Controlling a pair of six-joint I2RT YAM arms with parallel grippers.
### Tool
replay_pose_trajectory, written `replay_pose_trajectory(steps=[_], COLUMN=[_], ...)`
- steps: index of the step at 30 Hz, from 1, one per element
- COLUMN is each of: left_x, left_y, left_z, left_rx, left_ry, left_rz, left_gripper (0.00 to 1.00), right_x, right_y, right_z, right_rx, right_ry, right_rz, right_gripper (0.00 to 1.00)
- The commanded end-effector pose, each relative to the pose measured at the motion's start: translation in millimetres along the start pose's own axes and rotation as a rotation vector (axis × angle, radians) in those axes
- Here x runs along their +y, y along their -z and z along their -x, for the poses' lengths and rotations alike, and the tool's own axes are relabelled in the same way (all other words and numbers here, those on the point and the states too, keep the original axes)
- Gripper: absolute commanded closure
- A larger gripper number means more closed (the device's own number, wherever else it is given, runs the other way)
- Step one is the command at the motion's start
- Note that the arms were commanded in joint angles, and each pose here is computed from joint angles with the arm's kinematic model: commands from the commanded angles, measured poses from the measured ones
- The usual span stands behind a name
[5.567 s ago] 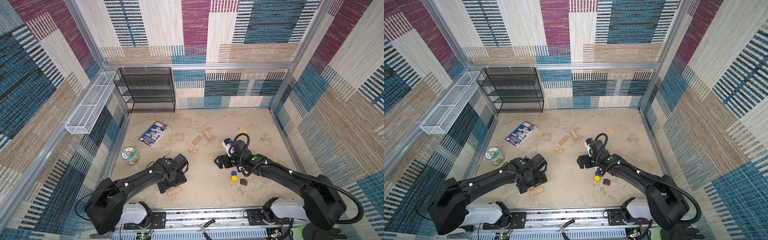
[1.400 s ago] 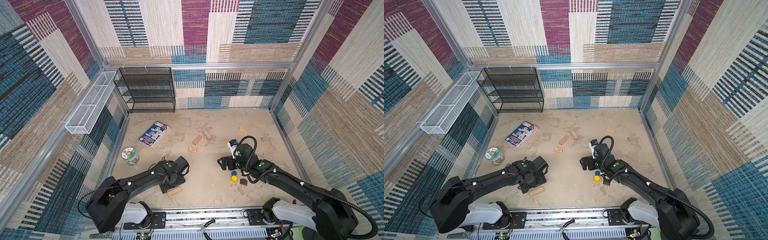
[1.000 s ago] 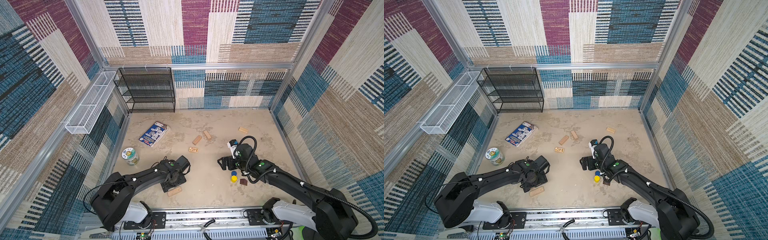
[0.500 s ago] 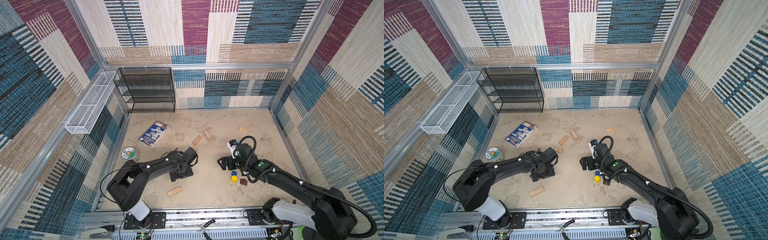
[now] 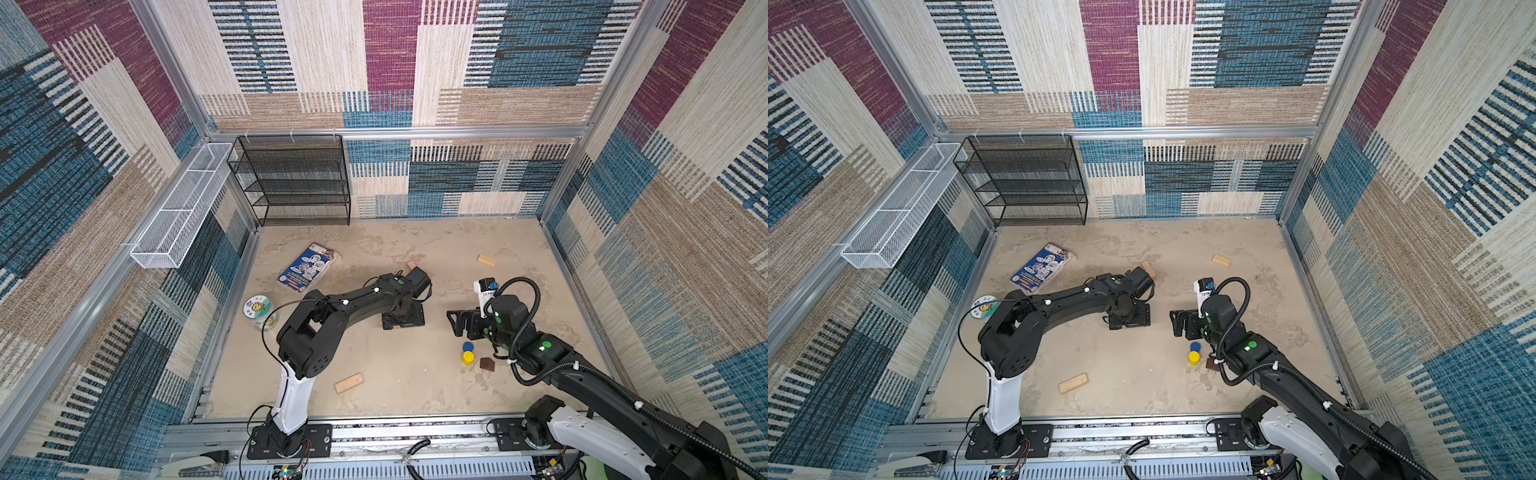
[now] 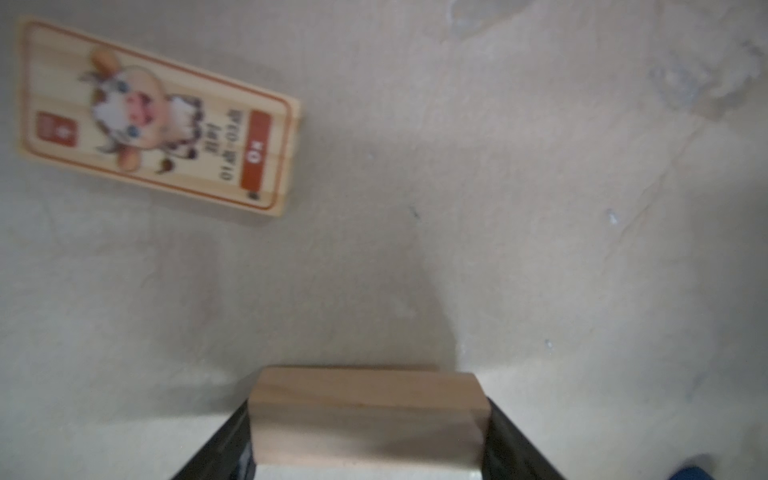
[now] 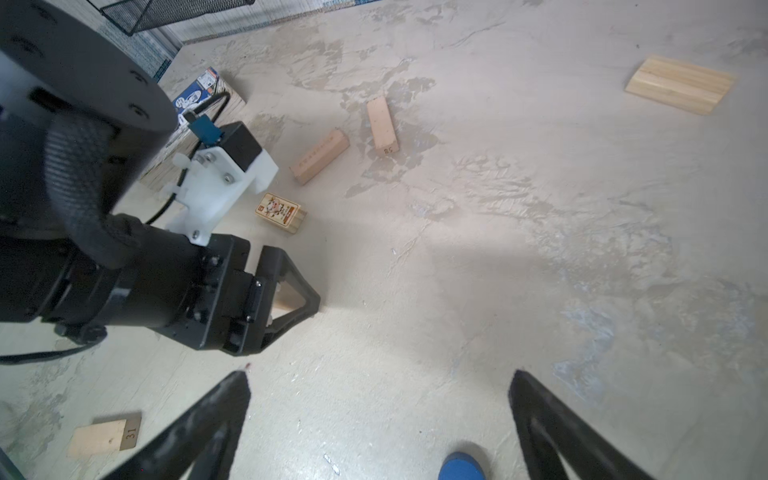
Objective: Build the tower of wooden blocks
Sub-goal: 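Carry the block with the left gripper farther from the robot and lower it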
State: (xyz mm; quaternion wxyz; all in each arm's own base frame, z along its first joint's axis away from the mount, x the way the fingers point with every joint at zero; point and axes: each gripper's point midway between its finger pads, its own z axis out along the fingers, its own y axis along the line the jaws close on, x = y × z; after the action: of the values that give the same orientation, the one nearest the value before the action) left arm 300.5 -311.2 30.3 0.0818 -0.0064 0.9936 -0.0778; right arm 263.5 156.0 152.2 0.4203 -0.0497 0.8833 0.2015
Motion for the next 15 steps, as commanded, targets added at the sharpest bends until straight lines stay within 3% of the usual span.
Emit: replay_pose_trajectory(steps=[1, 15], left_x=[-7.0, -19.4], left_y=[-5.4, -10.0], left_z=[-13.0, -24.9], left_rx=[0.051, 0.062], left_ry=[-0.049, -0.057], left_rz=[0.0, 0.026], left_gripper=[0.33, 0.14], right_x=[-4.9, -6.3], right_y=[3.6, 9.8], right_z=[6.1, 15.2], right_rx=[-0.039, -0.077], right_ry=[-0.034, -0.048], right_rz=[-0.028, -0.039], right_gripper=[0.01, 0.0])
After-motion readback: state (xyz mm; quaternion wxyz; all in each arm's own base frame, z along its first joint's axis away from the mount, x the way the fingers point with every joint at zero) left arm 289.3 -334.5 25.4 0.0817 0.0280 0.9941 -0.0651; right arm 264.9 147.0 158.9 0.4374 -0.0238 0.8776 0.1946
